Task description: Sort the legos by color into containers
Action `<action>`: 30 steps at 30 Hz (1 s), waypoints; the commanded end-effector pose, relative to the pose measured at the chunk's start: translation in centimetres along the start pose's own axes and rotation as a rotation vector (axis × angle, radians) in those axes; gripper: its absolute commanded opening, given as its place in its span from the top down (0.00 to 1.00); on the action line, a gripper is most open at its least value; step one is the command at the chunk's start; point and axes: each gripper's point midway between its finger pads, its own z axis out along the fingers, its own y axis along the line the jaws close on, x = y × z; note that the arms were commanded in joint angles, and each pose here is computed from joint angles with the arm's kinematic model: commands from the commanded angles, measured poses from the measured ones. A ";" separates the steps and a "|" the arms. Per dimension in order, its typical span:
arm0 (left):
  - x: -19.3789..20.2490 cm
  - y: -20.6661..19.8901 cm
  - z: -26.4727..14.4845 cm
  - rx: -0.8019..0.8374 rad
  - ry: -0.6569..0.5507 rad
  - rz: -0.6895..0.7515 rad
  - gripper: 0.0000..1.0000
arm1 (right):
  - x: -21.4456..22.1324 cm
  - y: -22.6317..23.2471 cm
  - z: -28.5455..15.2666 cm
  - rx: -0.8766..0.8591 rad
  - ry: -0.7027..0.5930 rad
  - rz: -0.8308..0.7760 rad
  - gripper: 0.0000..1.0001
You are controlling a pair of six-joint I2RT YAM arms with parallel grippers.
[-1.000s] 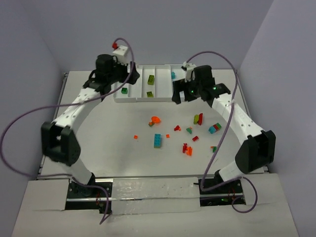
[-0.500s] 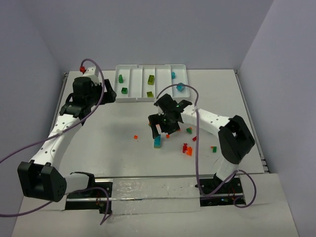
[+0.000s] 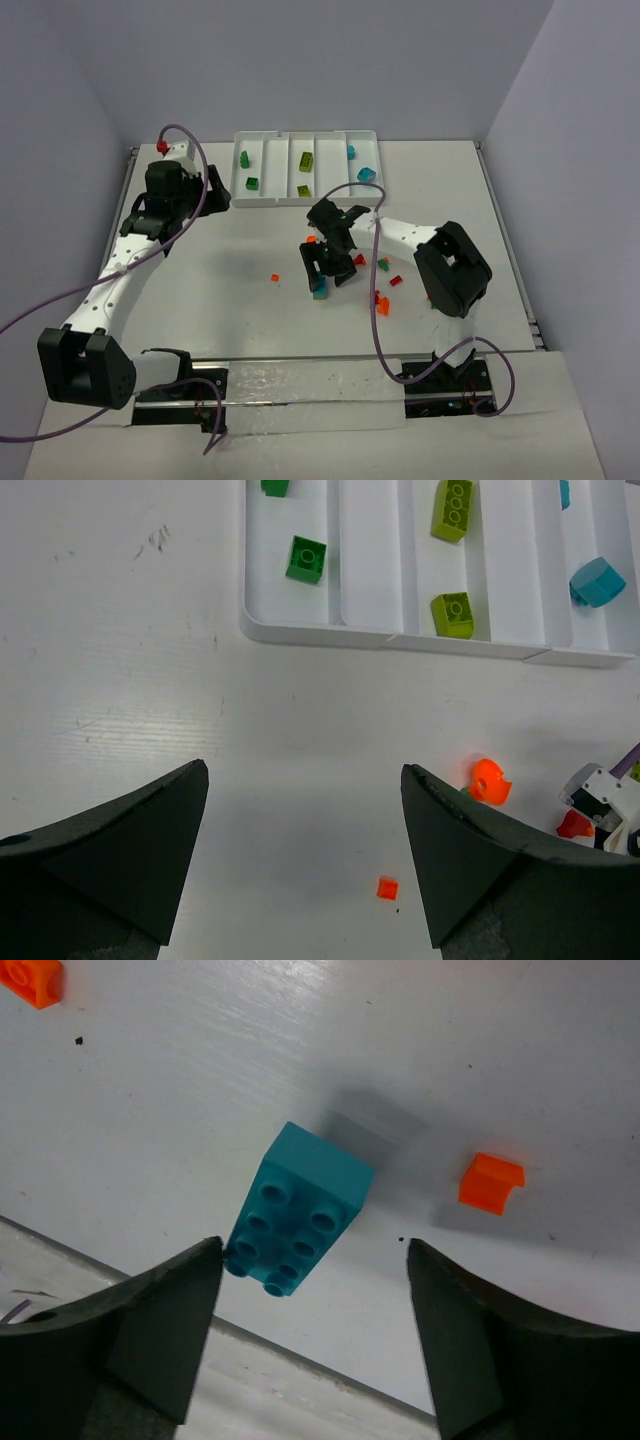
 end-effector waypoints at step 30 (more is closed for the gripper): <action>3.1 -13.0 -8.1 1.047 0.156 0.026 0.06 | -6.2 6.1 -21.7 -0.651 -0.489 -0.408 1.00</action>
